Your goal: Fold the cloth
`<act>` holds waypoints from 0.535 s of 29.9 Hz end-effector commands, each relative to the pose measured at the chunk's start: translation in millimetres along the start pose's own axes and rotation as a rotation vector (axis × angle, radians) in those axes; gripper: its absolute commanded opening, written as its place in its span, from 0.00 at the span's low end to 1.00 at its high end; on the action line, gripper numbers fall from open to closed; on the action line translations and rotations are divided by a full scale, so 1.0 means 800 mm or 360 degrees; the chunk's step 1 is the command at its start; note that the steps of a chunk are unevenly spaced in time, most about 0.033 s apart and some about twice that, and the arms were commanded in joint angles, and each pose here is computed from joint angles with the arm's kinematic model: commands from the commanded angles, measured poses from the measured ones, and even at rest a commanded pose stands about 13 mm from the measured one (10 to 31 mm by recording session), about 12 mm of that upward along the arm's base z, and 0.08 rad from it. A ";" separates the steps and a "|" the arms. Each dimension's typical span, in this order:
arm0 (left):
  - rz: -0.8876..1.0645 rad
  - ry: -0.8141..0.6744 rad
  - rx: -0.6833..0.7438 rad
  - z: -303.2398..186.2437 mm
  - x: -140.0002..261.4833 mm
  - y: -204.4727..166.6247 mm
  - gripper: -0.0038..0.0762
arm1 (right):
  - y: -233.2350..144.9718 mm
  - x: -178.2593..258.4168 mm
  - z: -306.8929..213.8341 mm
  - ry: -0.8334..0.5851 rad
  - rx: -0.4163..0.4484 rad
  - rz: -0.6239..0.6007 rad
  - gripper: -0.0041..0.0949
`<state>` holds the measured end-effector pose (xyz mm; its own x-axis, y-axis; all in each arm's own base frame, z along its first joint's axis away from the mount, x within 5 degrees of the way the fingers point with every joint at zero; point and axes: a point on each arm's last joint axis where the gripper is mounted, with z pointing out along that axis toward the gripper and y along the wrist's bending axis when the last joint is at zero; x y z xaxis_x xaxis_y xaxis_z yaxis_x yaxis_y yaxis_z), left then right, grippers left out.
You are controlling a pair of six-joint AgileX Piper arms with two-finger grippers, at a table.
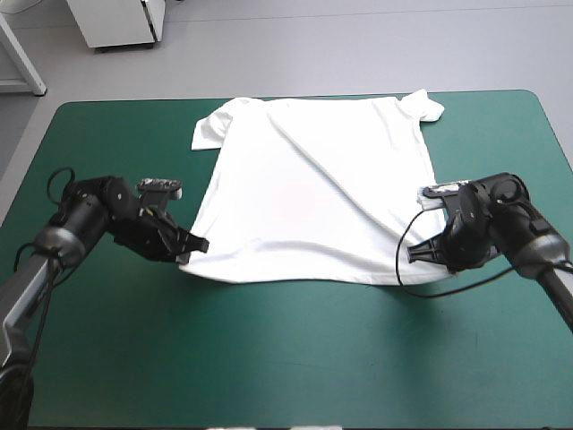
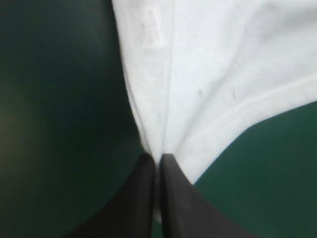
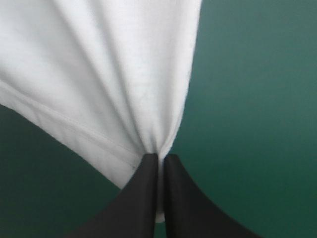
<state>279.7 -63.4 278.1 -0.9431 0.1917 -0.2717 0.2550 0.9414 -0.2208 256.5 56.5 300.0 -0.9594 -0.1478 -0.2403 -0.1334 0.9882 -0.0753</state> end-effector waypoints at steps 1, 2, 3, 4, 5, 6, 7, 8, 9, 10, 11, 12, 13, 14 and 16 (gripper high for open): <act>-0.0025 -0.0108 0.0075 -0.024 0.047 -0.015 0.02 | -0.006 0.036 -0.028 -0.0045 -0.0037 -0.0010 0.02; -0.0027 -0.0125 0.0082 -0.029 0.060 -0.017 0.02 | -0.006 0.046 -0.032 -0.0030 -0.0049 -0.0018 0.02; -0.0028 -0.0129 0.0093 -0.033 0.075 -0.020 0.02 | -0.006 0.055 -0.037 -0.0028 -0.0062 -0.0017 0.02; -0.0030 -0.0132 0.0096 -0.038 0.089 -0.022 0.02 | -0.006 0.064 -0.040 -0.0041 -0.0077 -0.0013 0.02; -0.0031 -0.0132 0.0098 -0.042 0.101 -0.024 0.02 | -0.006 0.072 -0.043 -0.0053 -0.0094 -0.0007 0.02; -0.0021 -0.0125 0.0105 -0.048 0.120 -0.027 0.02 | -0.005 0.082 -0.049 -0.0083 -0.0128 0.0004 0.02; -0.0016 -0.0111 0.0110 -0.052 0.132 -0.029 0.02 | -0.004 0.089 -0.051 -0.0095 -0.0158 0.0014 0.02; -0.0028 -0.0098 0.0109 -0.054 0.144 -0.030 0.02 | -0.004 0.097 -0.056 -0.0118 -0.0188 0.0023 0.02; -0.0027 -0.0093 0.0104 -0.060 0.160 -0.032 0.02 | -0.002 0.106 -0.057 -0.0126 -0.0226 0.0034 0.02; -0.0037 -0.0081 0.0098 -0.062 0.170 -0.032 0.02 | -0.001 0.113 -0.059 -0.0139 -0.0253 0.0042 0.02; -0.0041 -0.0088 0.0093 -0.065 0.181 -0.033 0.02 | 0.001 0.119 -0.057 -0.0132 -0.0280 0.0049 0.02; -0.0049 -0.0072 0.0090 -0.065 0.193 -0.034 0.02 | 0.002 0.129 -0.056 -0.0130 -0.0310 0.0057 0.02; -0.0052 -0.0083 0.0091 -0.066 0.202 -0.035 0.02 | 0.003 0.135 -0.054 -0.0125 -0.0330 0.0063 0.03; -0.0054 -0.0077 0.0096 -0.065 0.210 -0.035 0.02 | 0.004 0.144 -0.051 -0.0115 -0.0346 0.0071 0.02; -0.0069 -0.0047 0.0112 -0.061 0.228 -0.036 0.02 | 0.007 0.161 -0.045 -0.0095 -0.0401 0.0102 0.03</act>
<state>106.1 -41.5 280.2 -0.9376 0.1518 -0.3129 0.2393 0.9343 -0.2640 138.9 44.7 304.1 -0.9495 -0.0996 -0.2975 -0.1448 0.9804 0.1340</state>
